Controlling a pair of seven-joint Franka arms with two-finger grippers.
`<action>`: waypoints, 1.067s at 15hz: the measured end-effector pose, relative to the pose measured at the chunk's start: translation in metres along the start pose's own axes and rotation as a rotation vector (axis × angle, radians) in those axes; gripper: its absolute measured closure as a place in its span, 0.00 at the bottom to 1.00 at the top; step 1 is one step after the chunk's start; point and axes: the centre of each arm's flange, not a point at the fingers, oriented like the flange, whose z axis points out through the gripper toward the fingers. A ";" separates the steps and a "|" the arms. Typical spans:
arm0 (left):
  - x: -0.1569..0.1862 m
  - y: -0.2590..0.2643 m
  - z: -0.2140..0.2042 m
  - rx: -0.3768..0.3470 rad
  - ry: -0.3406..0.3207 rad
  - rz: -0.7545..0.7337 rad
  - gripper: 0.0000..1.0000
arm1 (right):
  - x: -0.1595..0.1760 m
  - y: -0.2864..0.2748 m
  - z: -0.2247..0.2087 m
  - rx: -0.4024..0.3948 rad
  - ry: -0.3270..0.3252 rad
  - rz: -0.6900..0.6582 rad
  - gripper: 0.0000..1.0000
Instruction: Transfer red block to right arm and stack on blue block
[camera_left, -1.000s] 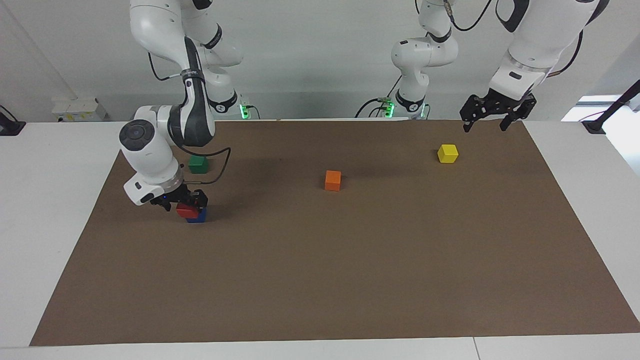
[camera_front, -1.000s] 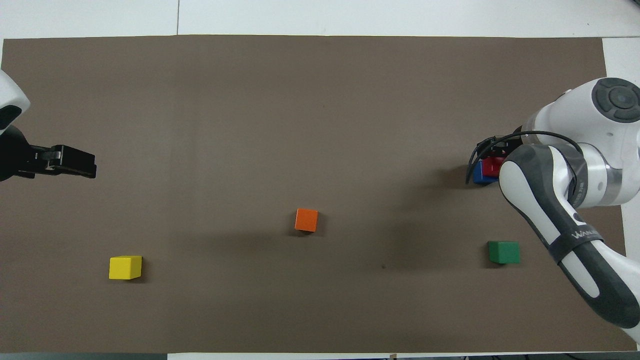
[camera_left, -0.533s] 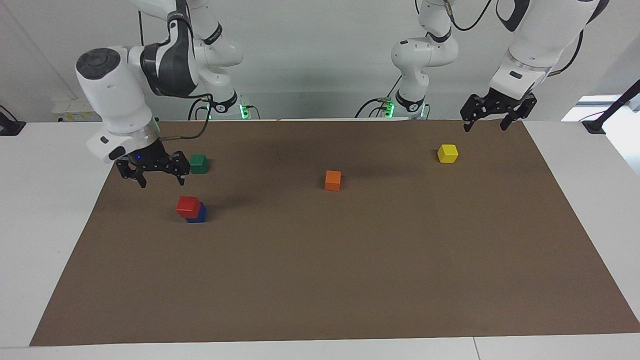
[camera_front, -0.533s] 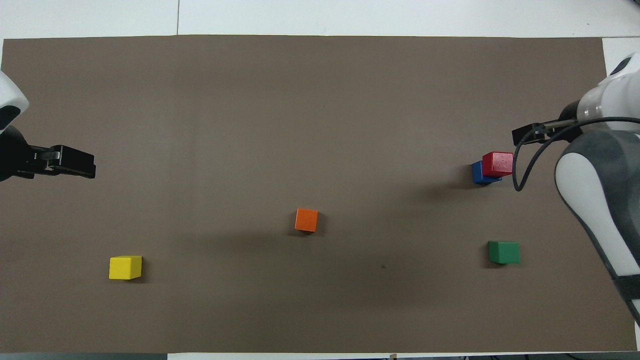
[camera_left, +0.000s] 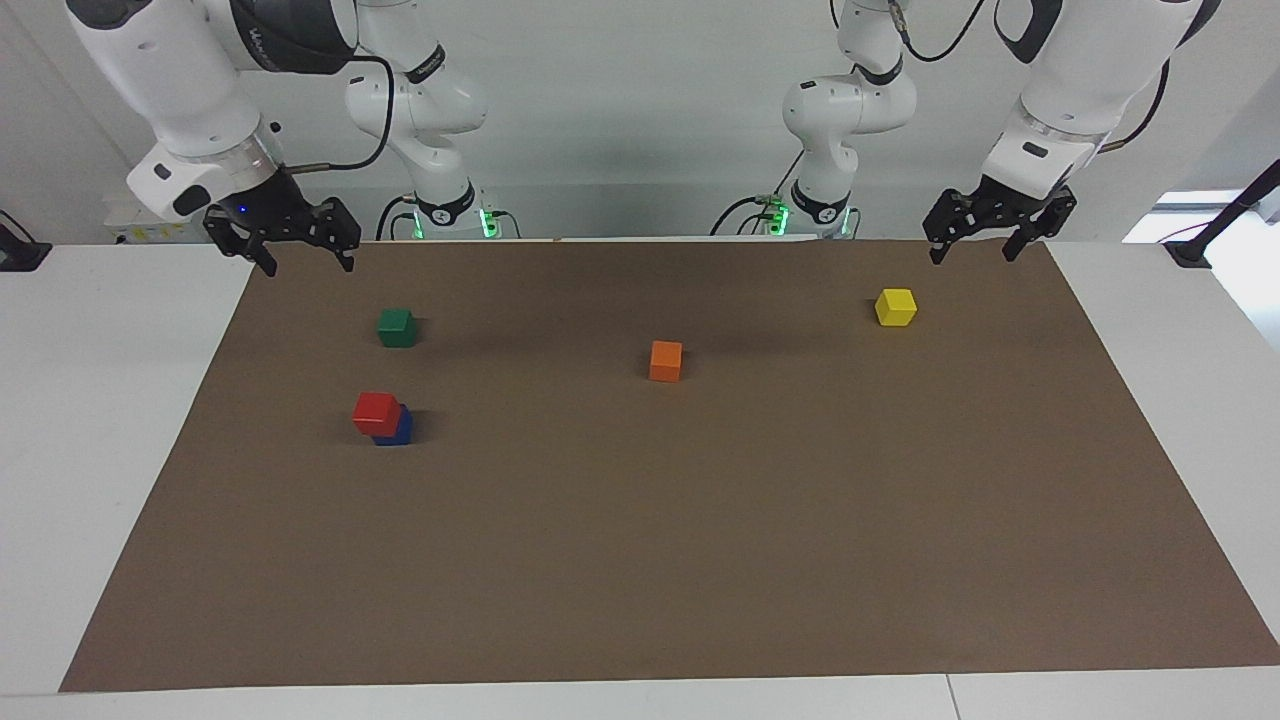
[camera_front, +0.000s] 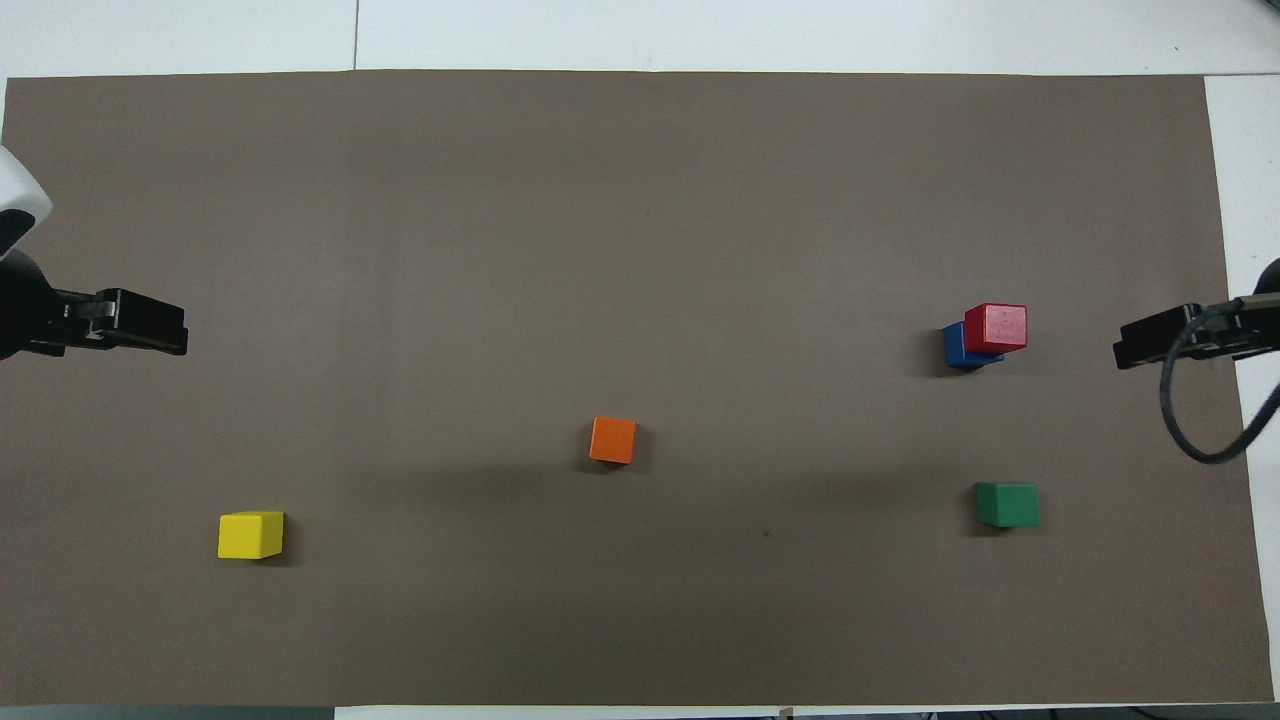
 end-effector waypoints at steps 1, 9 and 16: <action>0.000 0.000 0.000 0.000 0.000 0.000 0.00 | -0.004 0.004 -0.004 0.001 0.002 0.008 0.00; 0.000 0.000 0.000 0.000 -0.001 0.000 0.00 | 0.000 0.019 -0.011 -0.024 0.065 0.032 0.00; 0.000 0.000 0.001 0.000 -0.001 0.000 0.00 | 0.008 0.019 0.000 -0.022 0.042 0.029 0.00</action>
